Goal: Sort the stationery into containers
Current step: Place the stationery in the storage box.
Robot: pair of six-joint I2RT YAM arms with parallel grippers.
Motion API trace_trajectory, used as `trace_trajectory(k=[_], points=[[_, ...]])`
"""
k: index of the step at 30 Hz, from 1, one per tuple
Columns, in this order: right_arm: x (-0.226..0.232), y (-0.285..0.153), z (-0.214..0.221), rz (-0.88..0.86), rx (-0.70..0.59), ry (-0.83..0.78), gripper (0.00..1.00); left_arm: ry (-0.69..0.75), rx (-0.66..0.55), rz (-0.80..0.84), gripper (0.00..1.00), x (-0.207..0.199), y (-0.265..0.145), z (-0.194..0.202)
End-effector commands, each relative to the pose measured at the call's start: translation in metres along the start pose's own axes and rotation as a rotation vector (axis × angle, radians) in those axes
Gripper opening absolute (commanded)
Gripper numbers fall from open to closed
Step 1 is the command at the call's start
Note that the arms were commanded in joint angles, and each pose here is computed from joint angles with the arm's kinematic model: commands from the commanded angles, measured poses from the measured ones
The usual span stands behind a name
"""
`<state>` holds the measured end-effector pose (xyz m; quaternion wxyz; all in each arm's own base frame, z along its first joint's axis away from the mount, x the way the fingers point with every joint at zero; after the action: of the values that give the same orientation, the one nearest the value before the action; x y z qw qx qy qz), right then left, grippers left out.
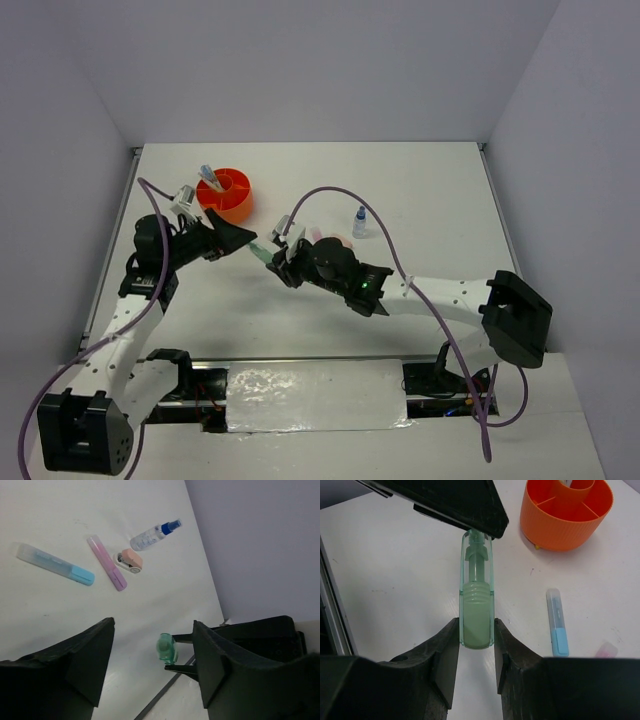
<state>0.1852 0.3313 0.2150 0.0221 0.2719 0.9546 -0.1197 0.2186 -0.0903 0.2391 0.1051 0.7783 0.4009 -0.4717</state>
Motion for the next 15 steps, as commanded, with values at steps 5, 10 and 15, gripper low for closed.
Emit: trace_trajectory(k=[5,10,15], points=[[0.000,-0.004,-0.037,0.000,-0.135,-0.003,0.13,0.017,0.060,0.130,0.64,-0.012,0.011,0.007],[-0.002,0.003,-0.037,0.021,-0.120,-0.015,0.14,0.020,0.072,0.139,0.32,-0.015,0.013,0.008],[-0.003,0.002,-0.040,0.022,-0.125,-0.022,0.49,0.096,0.041,0.070,0.00,-0.019,0.013,-0.005]])
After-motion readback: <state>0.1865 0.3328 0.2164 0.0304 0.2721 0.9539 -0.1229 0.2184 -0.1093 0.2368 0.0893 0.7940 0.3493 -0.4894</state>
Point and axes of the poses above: each gripper's point midway between its finger pads, its own y axis out along the fingers, its own x axis along the line the jaws close on, z = x × y, the point moved 8 cm from there along -y, back along the fingers, and after that the axes turned 5 degrees about -y, right-handed, at the moved point
